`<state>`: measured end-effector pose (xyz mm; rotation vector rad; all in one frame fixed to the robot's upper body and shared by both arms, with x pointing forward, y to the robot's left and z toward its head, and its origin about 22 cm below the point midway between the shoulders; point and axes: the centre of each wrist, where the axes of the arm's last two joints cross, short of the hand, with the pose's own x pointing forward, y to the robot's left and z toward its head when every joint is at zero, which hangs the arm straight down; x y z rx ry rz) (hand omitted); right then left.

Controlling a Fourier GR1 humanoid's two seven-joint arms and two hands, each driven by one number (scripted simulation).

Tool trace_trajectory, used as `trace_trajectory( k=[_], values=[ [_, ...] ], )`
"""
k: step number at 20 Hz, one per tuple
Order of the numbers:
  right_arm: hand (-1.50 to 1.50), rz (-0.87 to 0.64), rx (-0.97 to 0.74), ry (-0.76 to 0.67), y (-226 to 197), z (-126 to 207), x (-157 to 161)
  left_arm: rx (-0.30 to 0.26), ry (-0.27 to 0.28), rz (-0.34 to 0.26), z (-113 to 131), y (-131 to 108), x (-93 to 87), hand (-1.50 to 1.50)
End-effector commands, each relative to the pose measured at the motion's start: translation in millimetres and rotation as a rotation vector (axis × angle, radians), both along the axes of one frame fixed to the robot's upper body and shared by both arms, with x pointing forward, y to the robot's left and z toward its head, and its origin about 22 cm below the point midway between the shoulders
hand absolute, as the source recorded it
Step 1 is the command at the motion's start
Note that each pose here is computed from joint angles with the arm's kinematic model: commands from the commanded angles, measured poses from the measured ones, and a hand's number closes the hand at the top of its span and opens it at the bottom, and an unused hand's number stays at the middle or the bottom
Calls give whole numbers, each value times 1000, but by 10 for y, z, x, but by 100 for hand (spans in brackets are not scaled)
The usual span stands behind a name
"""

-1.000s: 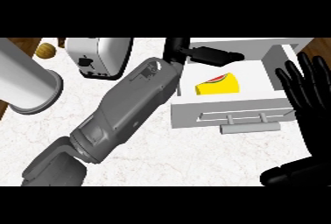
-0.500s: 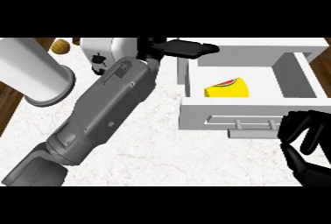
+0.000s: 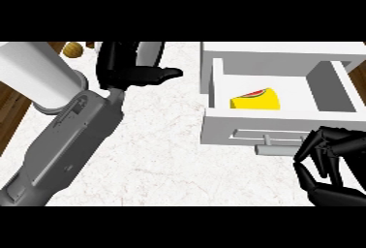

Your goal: Pick up the cup, place it into the drawer and close the drawer

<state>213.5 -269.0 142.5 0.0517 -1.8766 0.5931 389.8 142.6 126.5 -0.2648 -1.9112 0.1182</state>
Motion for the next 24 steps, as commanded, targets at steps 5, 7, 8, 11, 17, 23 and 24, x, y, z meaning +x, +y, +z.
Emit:
trace_trajectory(
  k=[5, 7, 8, 11, 17, 23, 24],
  values=[
    [150, -50, -157, 12, 58, -286, 238, -28, 36, -6, -263, 614, -623, -150],
    [150, 2, -277, -35, 104, -277, 234, -38, 28, 18, -309, 912, -572, -150],
    [150, 21, -343, -42, 50, -357, 252, -32, 23, 30, -346, 844, -563, -150],
    [150, 22, -515, -98, 201, -349, 239, -57, 40, 8, -354, 1022, -725, -150],
    [150, -3, -647, -90, 297, -756, 588, -44, 20, 24, -402, 1445, -985, -150],
    [-150, -21, -691, -51, 498, -1317, 755, -43, 35, 41, -449, 1628, -1056, -150],
    [-150, -17, -713, -51, 460, -1333, 831, -44, 47, 54, -722, 1740, -1220, -150]
  ],
)
